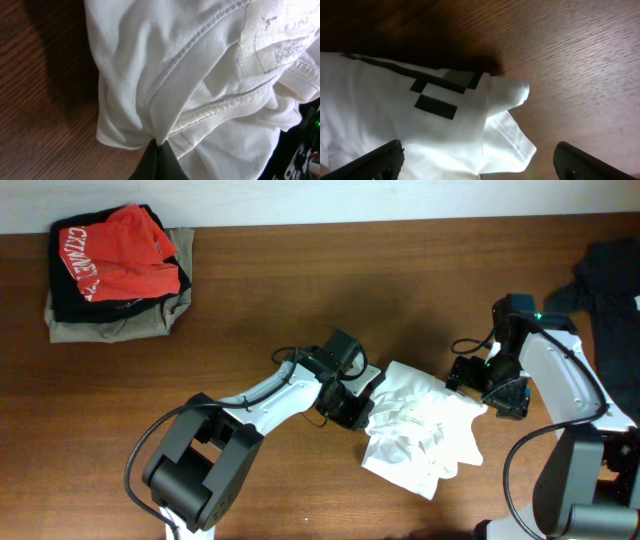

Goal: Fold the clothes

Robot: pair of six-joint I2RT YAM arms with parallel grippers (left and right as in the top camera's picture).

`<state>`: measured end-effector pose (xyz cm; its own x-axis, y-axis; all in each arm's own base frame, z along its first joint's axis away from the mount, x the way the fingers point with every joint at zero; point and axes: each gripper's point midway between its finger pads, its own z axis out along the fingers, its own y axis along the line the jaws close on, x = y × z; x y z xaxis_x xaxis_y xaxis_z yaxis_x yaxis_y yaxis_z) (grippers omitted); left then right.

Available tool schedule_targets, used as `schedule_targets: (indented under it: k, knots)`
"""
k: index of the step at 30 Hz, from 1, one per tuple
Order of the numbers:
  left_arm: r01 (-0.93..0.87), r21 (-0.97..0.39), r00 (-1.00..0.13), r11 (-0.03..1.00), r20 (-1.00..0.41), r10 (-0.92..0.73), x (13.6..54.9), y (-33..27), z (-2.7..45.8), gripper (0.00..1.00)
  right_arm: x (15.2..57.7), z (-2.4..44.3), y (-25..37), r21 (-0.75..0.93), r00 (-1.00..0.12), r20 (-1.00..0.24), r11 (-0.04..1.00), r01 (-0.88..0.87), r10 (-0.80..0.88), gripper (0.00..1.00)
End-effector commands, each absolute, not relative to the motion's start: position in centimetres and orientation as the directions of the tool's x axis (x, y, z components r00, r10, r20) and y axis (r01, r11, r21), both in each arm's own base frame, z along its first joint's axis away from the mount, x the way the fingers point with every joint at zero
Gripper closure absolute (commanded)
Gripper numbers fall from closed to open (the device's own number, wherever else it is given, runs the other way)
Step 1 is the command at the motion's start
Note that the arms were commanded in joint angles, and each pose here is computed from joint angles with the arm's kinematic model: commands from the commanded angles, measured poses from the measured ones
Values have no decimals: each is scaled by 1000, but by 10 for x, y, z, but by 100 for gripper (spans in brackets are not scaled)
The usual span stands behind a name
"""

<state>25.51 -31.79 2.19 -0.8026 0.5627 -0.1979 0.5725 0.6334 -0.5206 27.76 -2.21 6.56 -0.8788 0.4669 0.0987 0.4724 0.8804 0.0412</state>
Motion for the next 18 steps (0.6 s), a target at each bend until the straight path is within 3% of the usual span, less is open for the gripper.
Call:
schedule_targets:
  k: [1,9,18]
  knots:
    - [590,-523,-788,616,-207,580,257,-324,38,100,275,65,-20,52,-879,96,880,473,467,1]
    - [662,-409,-749,627,-336,571,270,-312,133,100,269,42,-19,49,-878,103,880,473,467,0]
    - [614,-424,-777,665,-178,604,220,-275,153,99,273,32,-18,66,-875,81,874,482,477,1]
